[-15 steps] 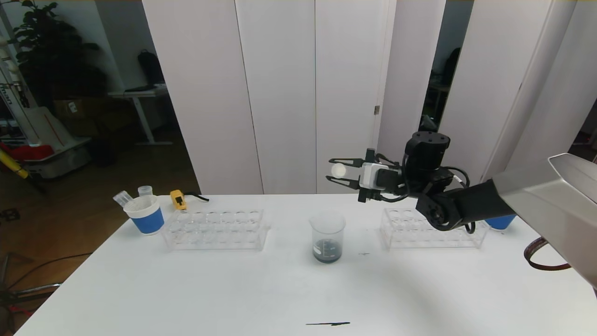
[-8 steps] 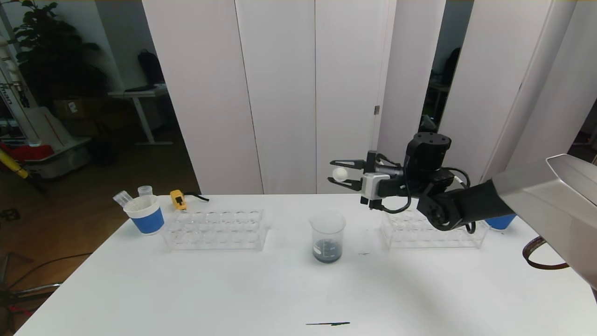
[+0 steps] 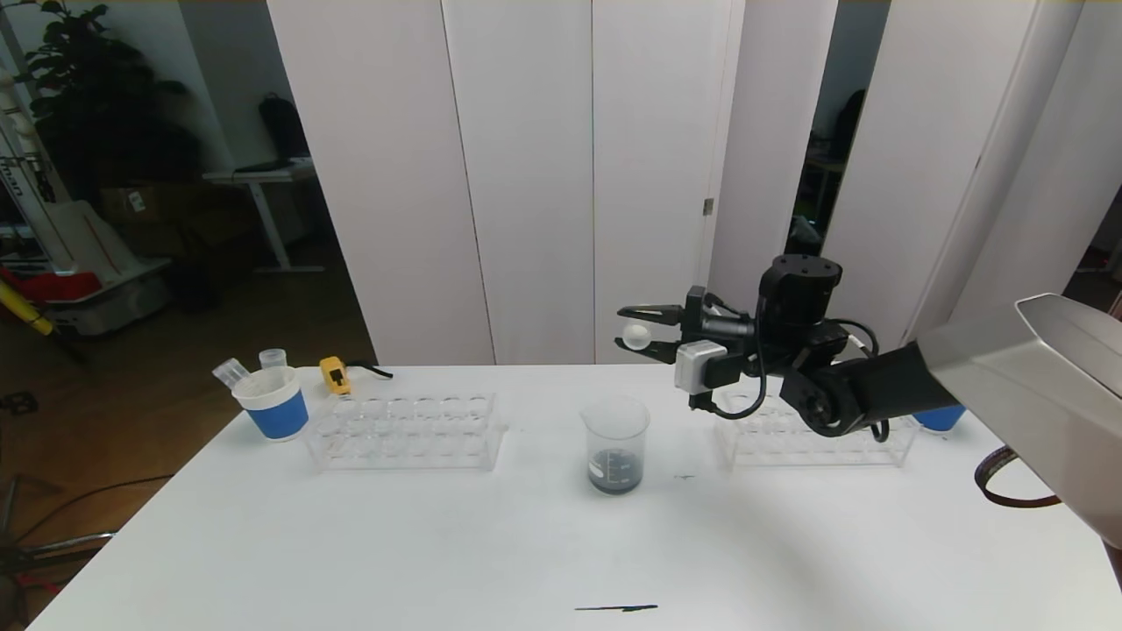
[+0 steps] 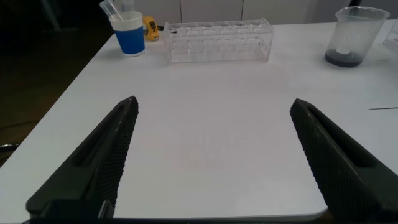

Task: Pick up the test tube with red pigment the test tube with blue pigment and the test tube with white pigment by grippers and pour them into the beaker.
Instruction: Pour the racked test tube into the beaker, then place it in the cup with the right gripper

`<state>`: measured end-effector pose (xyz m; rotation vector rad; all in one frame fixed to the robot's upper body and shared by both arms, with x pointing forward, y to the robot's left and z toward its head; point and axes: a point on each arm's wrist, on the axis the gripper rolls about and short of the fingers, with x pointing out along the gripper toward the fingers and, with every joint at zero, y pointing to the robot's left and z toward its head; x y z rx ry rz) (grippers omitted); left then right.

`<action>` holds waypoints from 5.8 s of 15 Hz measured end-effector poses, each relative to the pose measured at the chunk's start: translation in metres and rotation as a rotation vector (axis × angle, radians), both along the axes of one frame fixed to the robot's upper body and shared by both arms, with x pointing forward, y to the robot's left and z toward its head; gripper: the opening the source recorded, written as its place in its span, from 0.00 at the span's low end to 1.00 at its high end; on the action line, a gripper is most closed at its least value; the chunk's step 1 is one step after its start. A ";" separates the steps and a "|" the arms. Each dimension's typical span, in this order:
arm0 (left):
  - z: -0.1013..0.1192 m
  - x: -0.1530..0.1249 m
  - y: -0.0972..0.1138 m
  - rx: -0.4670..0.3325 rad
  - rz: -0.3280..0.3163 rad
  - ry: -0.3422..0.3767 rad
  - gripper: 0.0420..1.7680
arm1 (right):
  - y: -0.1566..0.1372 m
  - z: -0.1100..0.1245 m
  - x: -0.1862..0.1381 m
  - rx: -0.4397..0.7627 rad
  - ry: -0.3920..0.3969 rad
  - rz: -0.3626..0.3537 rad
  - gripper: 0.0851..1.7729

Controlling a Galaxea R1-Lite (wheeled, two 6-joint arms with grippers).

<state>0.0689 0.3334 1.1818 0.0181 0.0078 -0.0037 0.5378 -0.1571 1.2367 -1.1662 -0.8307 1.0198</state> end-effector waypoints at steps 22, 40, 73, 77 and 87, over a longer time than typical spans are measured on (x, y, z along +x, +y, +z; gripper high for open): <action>0.000 0.000 0.000 0.000 0.000 0.000 0.99 | 0.002 -0.012 0.007 -0.113 -0.275 -0.035 0.29; 0.000 0.000 0.000 0.000 0.000 0.000 0.99 | 0.011 -0.002 0.008 -0.163 -0.508 -0.030 0.29; 0.000 0.000 0.000 0.000 0.000 0.000 0.99 | -0.190 0.089 -0.093 1.102 0.593 -0.995 0.29; 0.000 0.000 0.000 0.000 0.000 0.000 0.99 | -0.246 0.094 -0.094 1.204 0.537 -1.065 0.29; 0.000 0.000 0.000 0.000 0.000 0.000 0.99 | -0.279 0.041 -0.048 1.276 0.601 -1.116 0.29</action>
